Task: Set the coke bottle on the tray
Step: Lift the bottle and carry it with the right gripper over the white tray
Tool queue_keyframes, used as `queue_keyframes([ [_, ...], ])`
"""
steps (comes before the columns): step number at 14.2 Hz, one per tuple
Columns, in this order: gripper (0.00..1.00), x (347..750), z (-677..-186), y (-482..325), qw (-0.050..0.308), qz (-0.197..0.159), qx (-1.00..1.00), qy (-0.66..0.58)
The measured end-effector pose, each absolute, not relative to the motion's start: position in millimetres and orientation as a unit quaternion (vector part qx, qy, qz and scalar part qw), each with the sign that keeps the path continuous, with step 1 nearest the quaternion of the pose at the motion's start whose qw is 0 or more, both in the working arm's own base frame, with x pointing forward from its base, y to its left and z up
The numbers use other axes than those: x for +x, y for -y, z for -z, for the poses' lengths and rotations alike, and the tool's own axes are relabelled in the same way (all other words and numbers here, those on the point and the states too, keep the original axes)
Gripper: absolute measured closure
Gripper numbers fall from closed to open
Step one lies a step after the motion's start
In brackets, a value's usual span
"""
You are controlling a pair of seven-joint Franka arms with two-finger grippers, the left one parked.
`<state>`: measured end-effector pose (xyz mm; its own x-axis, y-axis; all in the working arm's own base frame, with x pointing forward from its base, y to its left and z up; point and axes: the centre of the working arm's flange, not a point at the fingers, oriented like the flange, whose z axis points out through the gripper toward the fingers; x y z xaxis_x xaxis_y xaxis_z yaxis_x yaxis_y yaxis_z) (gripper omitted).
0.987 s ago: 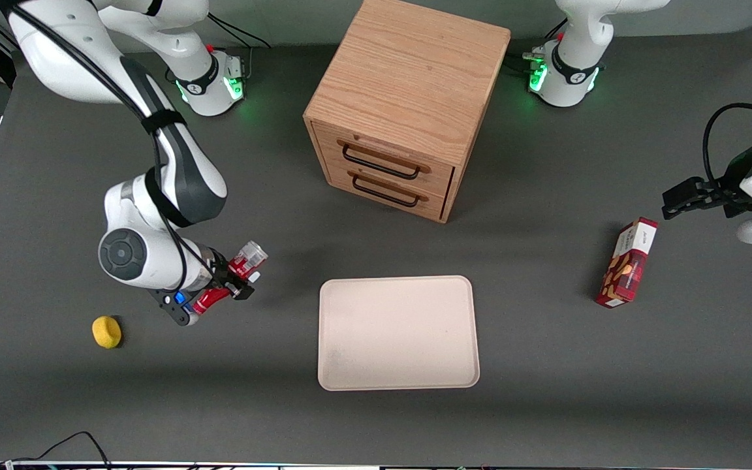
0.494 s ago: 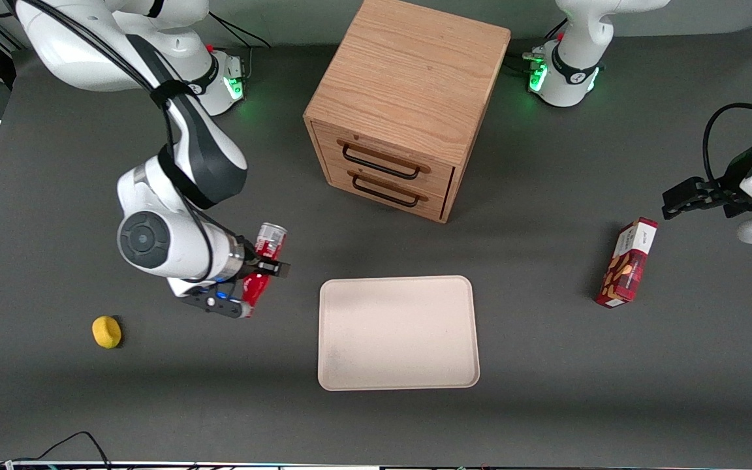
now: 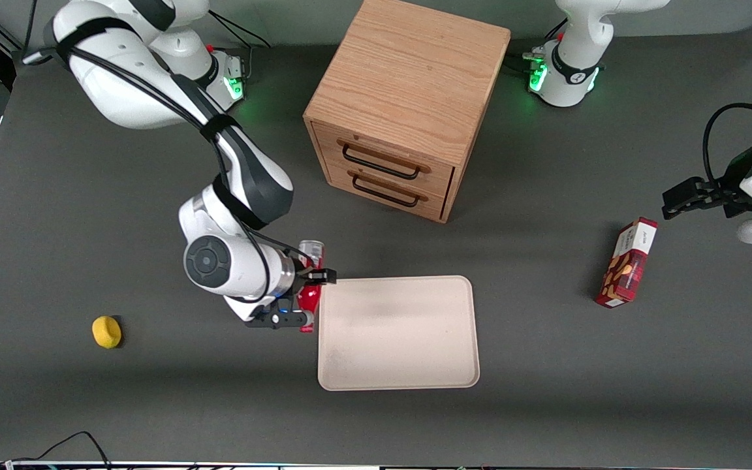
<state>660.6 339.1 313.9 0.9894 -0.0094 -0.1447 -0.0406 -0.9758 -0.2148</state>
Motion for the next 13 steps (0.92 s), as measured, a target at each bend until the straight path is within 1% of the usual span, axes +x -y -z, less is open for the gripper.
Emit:
queue_keyframes([
  [7, 0.48, 677, -240, -348, 0.116, -0.038, -0.993, -0.008],
  [13, 0.48, 702, -213, -352, 0.117, -0.015, -0.993, -0.004],
])
